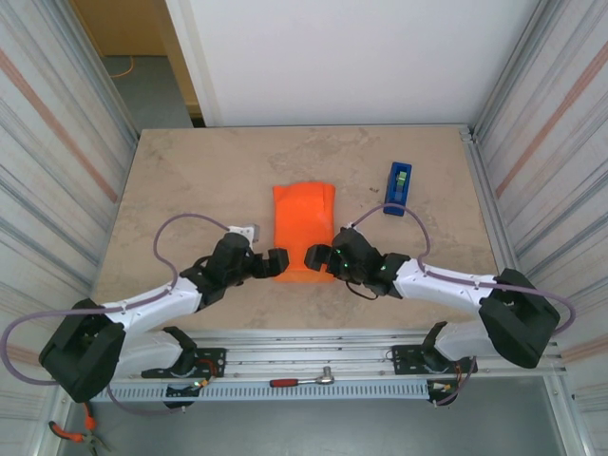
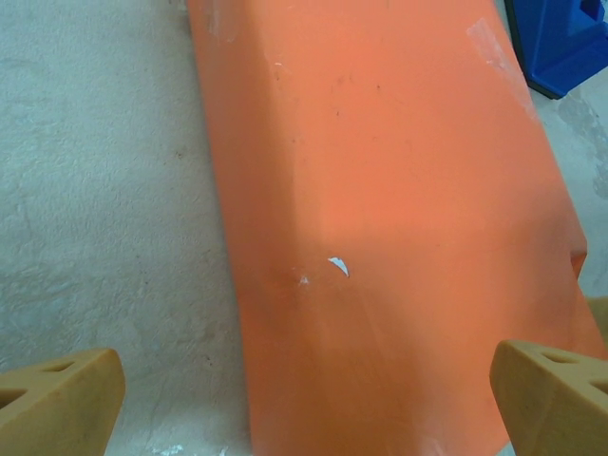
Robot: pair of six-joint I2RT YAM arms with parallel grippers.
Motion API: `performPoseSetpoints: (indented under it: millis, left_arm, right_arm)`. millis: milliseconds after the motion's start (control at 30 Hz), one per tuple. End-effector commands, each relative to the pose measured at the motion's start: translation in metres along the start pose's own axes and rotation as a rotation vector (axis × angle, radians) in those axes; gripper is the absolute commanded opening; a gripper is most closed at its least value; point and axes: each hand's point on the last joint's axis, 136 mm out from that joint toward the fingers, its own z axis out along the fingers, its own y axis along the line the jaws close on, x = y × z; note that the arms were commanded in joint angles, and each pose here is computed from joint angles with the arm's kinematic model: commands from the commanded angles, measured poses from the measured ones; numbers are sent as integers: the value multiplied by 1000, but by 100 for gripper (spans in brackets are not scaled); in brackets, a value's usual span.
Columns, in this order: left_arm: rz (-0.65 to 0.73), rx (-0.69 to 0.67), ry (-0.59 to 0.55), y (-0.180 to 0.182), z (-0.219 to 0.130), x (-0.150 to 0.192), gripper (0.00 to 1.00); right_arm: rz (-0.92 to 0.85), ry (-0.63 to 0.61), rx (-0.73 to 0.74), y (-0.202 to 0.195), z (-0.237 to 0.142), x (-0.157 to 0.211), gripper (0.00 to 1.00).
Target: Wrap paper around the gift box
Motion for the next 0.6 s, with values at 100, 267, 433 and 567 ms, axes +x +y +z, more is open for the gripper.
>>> performPoseSetpoints:
  millis: [100,267,433,567]
  left_arm:
    - [67,-23,-55,3,4,1,99]
    - [98,-73,-54,9,11,8,99]
    - [118,-133,-60,14,22,14,99]
    - [138,-190,-67,17,28,20,99]
  right_arm:
    - [-27,54,78,-24,11,2,99]
    - [-19,74,93,-34,19,-1,100]
    - [-22,95,89,-36,20,-1,99]
    - [-41,101,68,-31,15,2,99]
